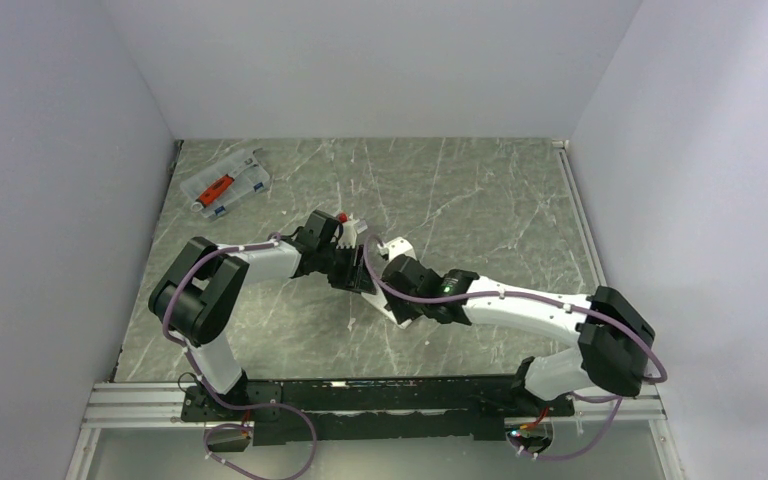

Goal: Load the batteries into the remote control
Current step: Load the battery cover into the remote control.

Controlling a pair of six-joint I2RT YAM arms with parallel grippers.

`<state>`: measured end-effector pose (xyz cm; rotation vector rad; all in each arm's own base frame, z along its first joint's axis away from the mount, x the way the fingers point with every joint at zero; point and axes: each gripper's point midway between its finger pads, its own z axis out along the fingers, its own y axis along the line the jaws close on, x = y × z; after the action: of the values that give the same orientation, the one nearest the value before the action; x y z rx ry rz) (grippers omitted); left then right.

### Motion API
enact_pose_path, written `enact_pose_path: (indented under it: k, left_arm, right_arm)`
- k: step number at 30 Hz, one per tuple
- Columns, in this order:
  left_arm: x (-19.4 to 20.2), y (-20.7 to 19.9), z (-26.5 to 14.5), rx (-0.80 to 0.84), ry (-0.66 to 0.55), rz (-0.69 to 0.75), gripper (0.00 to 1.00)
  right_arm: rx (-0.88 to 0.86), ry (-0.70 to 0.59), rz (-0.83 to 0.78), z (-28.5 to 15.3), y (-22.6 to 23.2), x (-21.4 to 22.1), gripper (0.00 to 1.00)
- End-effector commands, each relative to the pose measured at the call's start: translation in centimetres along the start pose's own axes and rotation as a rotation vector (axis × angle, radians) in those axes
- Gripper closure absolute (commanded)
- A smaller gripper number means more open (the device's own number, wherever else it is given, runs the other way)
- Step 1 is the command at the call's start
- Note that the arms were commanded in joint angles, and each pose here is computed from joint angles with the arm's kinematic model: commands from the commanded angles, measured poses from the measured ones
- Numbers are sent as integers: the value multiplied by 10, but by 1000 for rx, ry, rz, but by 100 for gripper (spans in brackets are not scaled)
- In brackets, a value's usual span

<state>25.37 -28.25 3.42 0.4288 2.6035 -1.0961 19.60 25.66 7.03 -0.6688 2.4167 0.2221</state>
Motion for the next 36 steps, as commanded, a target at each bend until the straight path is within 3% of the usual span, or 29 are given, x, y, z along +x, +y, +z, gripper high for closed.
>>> enact_pose_path:
  k: [1, 20, 33, 36]
  left_arm:
    - [-2, -15, -6, 48, -11, 35, 49]
    - [32, -34, -4, 43, 24, 42, 49]
    - [52, -34, -7, 23, 41, 37, 49]
    - [54, -34, -7, 22, 49, 38, 54]
  right_arm:
    - [38, -22, 80, -19, -8, -9, 50]
    - [72, 105, 341, -13, -26, 34, 63]
    - [84, 129, 426, -2, -39, 42, 68]
    - [74, 129, 441, 0, -38, 42, 68]
